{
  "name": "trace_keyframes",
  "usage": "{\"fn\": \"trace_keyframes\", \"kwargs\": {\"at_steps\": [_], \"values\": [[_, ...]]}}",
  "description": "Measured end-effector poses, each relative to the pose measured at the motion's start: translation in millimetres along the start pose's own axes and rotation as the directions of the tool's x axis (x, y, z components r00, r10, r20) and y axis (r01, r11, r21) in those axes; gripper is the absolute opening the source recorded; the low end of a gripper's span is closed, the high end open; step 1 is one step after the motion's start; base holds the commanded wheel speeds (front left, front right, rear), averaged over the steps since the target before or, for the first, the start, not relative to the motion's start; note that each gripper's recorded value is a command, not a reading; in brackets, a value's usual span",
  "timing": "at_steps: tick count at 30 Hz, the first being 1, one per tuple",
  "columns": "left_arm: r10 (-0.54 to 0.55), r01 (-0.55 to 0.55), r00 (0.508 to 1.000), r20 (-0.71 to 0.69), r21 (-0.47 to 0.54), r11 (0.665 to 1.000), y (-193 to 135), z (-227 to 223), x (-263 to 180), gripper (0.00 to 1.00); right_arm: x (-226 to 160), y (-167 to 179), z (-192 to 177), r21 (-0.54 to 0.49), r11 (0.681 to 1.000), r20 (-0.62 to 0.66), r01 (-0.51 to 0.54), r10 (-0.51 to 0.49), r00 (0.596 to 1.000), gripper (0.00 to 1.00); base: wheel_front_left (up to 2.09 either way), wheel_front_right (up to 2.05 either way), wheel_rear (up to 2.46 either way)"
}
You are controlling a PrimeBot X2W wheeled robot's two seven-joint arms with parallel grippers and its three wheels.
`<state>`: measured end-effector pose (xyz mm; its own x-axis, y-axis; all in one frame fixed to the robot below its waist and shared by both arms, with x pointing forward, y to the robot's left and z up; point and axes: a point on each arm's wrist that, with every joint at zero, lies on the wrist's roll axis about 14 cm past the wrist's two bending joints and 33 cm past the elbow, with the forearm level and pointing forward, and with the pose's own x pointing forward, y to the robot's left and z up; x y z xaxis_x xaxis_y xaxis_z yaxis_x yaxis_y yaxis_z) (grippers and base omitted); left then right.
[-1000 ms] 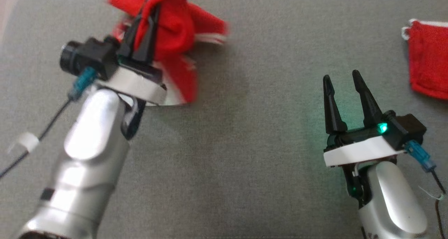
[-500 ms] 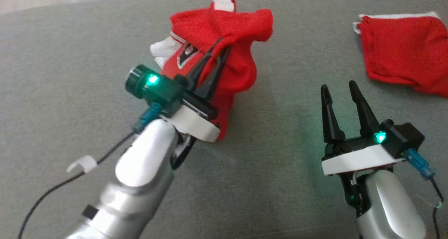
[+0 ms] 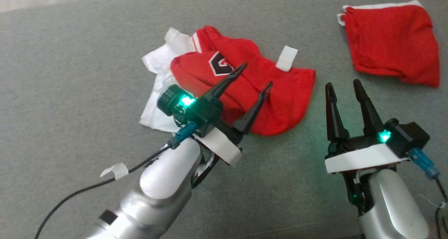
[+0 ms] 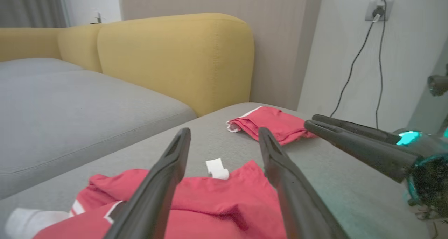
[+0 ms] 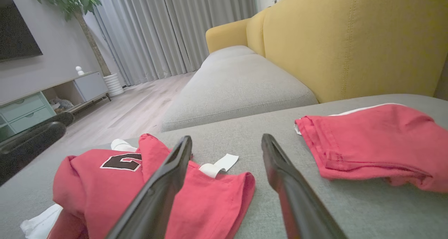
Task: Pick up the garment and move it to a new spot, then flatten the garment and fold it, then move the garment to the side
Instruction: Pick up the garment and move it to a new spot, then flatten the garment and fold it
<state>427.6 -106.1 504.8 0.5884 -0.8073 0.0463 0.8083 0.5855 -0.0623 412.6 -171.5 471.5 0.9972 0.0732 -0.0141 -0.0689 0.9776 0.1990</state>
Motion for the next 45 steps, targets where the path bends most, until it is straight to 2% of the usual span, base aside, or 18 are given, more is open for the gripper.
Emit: {"fn": "trace_keyframes", "kwargs": {"at_steps": [4, 8, 13, 16, 20, 25, 32, 41, 45], "values": [[0.090, -0.091, 0.996, 0.024, 0.009, 0.996, 21.7, 11.2, -9.5, 1.00, 4.3, 8.5, 2.2, 0.003, 1.000, 0.009, -0.025, 0.025, 1.000, 1.00, 0.00, 0.00, 0.00], [0.238, -0.239, 0.970, 0.055, 0.014, 0.971, 56.9, 22.4, -41.4, 1.00, 7.7, 23.2, -2.1, 0.002, 0.998, -0.002, -0.067, 0.067, 0.998, 1.00, 0.00, 0.00, 0.00], [0.434, -0.434, 0.901, -0.016, 0.005, 0.901, 89.8, -3.4, -113.3, 1.00, 5.8, 38.8, -12.8, 0.002, 0.994, -0.034, -0.109, 0.109, 0.993, 1.00, 0.00, 0.00, 0.00], [0.515, -0.517, 0.855, -0.059, -0.020, 0.856, 91.8, -19.9, -151.1, 1.00, 3.5, 48.2, -16.4, 0.006, 0.991, -0.045, -0.134, 0.134, 0.990, 1.00, 0.00, 0.00, 0.00], [0.566, -0.572, 0.819, -0.095, -0.048, 0.819, 89.0, -33.5, -177.0, 1.00, 1.6, 54.0, -19.0, 0.004, 0.989, -0.054, -0.150, 0.150, 0.987, 1.00, 0.00, 0.00, 0.00], [0.534, -0.538, 0.841, -0.087, -0.028, 0.843, 87.2, -32.2, -165.8, 1.00, -0.7, 49.3, -21.9, 0.003, 0.990, -0.063, -0.138, 0.138, 0.988, 1.00, 0.00, 0.00, 0.00], [0.467, -0.476, 0.858, -0.215, 0.010, 0.879, 93.0, -66.2, -147.8, 1.00, -6.3, 32.7, -27.3, -0.001, 0.996, -0.080, -0.091, 0.091, 0.993, 1.00, 0.00, 0.00, 0.00], [0.449, -0.475, 0.784, -0.429, 0.050, 0.878, 120.6, -121.8, -142.9, 1.00, -10.1, 9.4, -35.9, -0.008, 1.000, -0.105, -0.025, 0.024, 0.994, 1.00, 0.00, 0.00, 0.00], [0.428, -0.461, 0.785, -0.448, 0.040, 0.887, 127.1, -129.1, -134.0, 1.00, -6.6, 4.0, -34.6, -0.013, 1.000, -0.100, -0.012, 0.011, 0.995, 1.00, 0.00, 0.00, 0.00]]}}
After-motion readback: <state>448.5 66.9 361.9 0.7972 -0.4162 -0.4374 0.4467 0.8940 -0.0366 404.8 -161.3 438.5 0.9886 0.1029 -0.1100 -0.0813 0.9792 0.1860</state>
